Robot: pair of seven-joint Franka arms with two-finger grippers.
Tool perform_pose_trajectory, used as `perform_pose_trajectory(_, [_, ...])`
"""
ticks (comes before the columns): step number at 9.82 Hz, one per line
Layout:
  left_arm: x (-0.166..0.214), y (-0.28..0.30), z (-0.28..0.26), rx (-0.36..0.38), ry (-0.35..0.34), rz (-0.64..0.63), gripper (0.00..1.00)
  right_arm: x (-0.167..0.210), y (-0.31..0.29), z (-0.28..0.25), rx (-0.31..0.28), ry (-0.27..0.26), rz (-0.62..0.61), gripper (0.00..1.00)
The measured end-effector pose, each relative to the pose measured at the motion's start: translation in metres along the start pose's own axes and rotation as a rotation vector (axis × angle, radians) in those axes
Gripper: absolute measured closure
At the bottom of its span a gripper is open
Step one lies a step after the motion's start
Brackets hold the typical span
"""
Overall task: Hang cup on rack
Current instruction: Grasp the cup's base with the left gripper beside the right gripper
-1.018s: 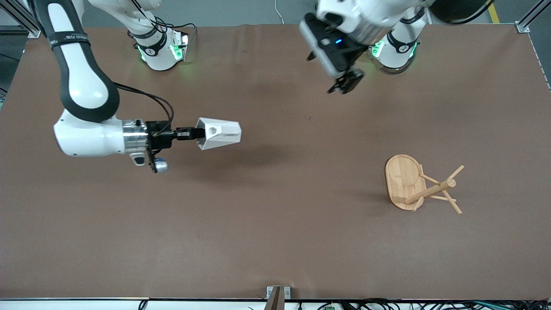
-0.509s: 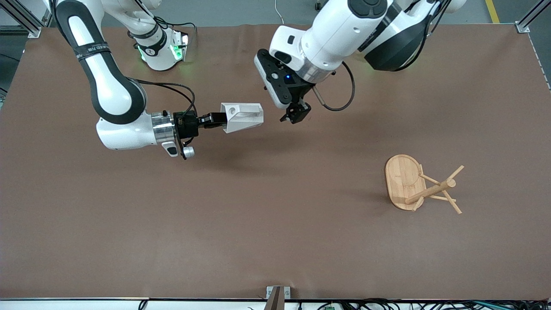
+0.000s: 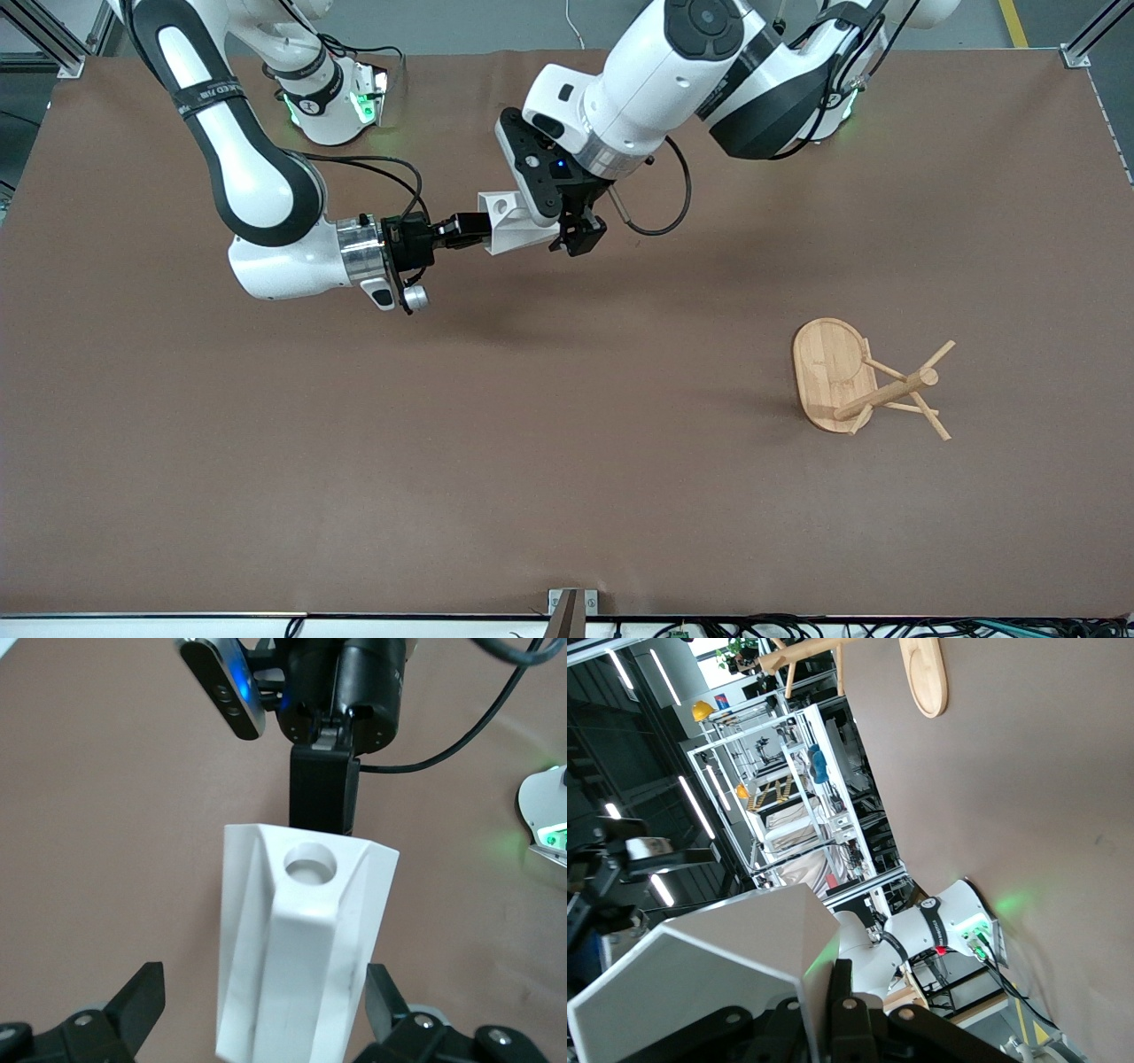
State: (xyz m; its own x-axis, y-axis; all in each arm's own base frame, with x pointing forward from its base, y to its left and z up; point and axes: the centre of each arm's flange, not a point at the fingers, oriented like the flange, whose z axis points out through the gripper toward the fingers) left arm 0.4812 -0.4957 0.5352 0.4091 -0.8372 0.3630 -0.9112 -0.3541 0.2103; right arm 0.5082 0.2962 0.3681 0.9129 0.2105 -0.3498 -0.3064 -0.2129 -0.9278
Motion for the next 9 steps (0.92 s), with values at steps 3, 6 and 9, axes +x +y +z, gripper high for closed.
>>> perform_pose_trajectory(3, [0.002, 0.000, 0.002, -0.004, -0.001, 0.029, 0.00, 0.000, -0.001, 0.004, 0.017, 0.012, 0.006, 0.93])
perform_pose_trajectory(6, [0.002, 0.004, 0.012, -0.013, -0.021, 0.039, 0.06, 0.000, 0.002, 0.006, 0.019, 0.014, 0.011, 0.93])
perform_pose_trajectory(9, [-0.001, 0.006, 0.013, -0.029, -0.064, 0.046, 0.22, -0.002, 0.004, 0.010, 0.019, 0.009, 0.016, 0.93])
